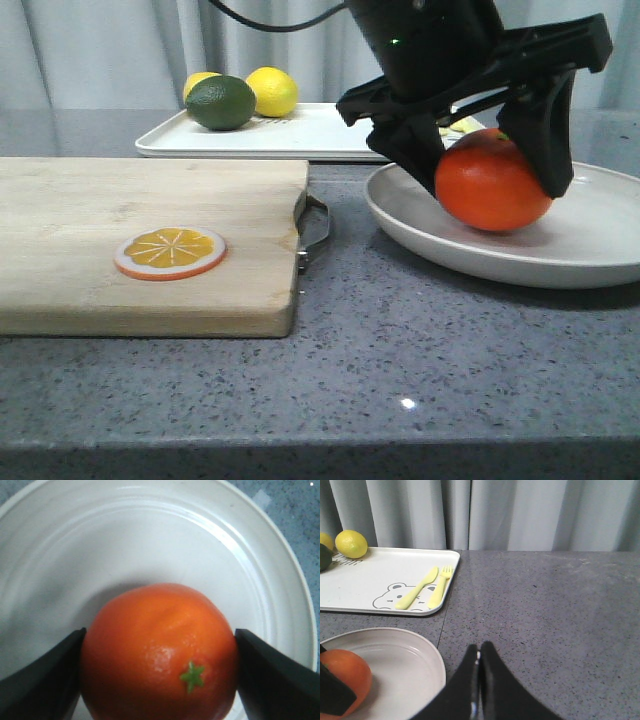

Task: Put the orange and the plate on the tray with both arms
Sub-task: 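Lower the orange onto the white plate and open the left gripper, then lift the left gripper away from the plate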

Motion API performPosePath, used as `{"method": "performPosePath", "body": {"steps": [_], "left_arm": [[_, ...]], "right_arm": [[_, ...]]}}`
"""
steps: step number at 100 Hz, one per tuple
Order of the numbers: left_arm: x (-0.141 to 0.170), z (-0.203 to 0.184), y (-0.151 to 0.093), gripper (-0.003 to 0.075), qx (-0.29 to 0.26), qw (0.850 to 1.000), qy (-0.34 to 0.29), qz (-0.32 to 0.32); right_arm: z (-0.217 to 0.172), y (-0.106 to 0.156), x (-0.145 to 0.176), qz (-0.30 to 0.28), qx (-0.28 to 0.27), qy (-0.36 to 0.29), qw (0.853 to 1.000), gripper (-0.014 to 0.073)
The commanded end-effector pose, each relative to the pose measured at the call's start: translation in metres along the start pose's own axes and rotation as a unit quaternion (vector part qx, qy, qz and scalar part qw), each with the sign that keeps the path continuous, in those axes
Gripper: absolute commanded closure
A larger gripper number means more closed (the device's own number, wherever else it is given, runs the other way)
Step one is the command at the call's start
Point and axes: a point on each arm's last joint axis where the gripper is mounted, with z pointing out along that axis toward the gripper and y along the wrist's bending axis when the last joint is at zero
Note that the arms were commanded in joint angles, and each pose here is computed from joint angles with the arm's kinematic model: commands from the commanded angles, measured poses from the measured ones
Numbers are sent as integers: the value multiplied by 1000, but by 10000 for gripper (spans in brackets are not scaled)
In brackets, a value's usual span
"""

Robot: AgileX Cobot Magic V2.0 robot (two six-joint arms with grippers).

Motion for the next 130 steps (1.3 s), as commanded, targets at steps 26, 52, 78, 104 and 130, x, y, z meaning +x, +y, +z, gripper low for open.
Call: {"method": "performPosePath", "body": {"steps": [26, 52, 78, 104, 130], "left_arm": [[-13, -29, -18, 232, 22, 998, -54, 9], [-13, -29, -18, 165, 22, 998, -53, 9], [-12, -30, -18, 46, 23, 999, -44, 10], [-26, -55, -26, 48, 27, 998, -52, 31], [-33, -88, -26, 87, 26, 997, -68, 36]], "right_arm": [[-1, 0, -18, -6, 1, -52, 999, 662], [-1, 0, -18, -6, 1, -52, 999, 662], [-1, 0, -18, -6, 1, -52, 999, 662], [-1, 0, -18, -6, 1, -52, 999, 662], [-1, 0, -18, -6, 1, -52, 999, 662]]}}
